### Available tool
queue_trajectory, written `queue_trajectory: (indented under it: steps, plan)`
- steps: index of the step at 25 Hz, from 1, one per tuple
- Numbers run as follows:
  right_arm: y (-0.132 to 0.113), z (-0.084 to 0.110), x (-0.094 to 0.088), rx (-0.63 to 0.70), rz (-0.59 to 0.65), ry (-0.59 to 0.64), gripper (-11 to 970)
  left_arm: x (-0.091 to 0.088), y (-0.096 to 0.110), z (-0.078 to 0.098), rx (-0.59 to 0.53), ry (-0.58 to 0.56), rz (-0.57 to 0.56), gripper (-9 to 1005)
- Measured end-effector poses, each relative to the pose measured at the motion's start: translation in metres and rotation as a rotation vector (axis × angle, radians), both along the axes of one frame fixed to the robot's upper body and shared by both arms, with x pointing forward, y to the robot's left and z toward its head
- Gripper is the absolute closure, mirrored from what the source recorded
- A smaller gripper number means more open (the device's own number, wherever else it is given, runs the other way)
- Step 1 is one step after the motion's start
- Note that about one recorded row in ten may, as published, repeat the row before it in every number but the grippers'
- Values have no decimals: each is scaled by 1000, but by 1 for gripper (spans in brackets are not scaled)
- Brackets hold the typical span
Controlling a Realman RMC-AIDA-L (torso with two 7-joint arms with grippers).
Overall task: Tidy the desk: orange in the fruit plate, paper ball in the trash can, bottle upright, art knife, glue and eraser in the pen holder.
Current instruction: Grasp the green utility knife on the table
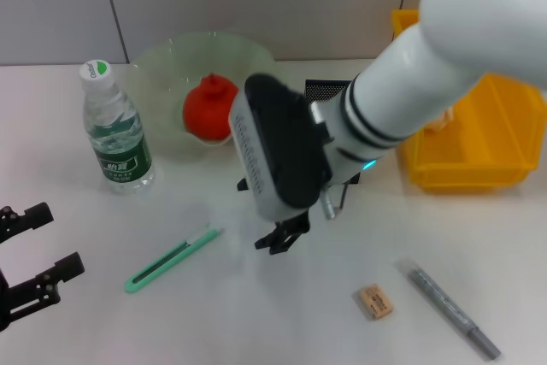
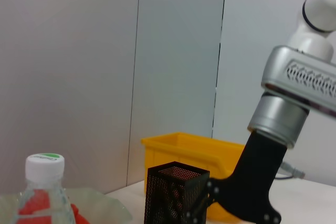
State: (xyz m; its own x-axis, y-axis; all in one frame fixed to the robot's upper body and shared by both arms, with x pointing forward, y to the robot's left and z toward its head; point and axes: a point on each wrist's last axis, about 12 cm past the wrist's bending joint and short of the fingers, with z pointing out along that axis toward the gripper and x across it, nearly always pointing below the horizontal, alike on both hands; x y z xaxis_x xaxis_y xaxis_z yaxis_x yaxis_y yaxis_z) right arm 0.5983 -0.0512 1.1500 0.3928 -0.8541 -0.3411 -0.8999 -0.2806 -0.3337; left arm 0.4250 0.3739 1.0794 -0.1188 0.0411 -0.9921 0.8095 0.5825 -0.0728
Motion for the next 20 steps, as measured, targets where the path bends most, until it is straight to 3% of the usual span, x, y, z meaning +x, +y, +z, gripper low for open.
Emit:
queue_trajectory:
  steps: [5,10,14,18,19,20]
  plan:
    - [8,-6,-5,18,3,-4,137,0,-1,-1,3,1,3,211]
    - [2,16,-7,81,-90,83,137,4,2,-2,18,16,22,214]
    - [-20,33,-4,113,-234,212,136,13,4,1,47,40,32,217]
    - [-55,45,-8,176,-380,346,136,23,4,7,87,88,35,221]
    - [-74,47,-13,214,-427,392,136,27,3,9,106,105,37,221]
    - [-74,47,-13,214,-427,392,136,27,3,9,106,105,37,222]
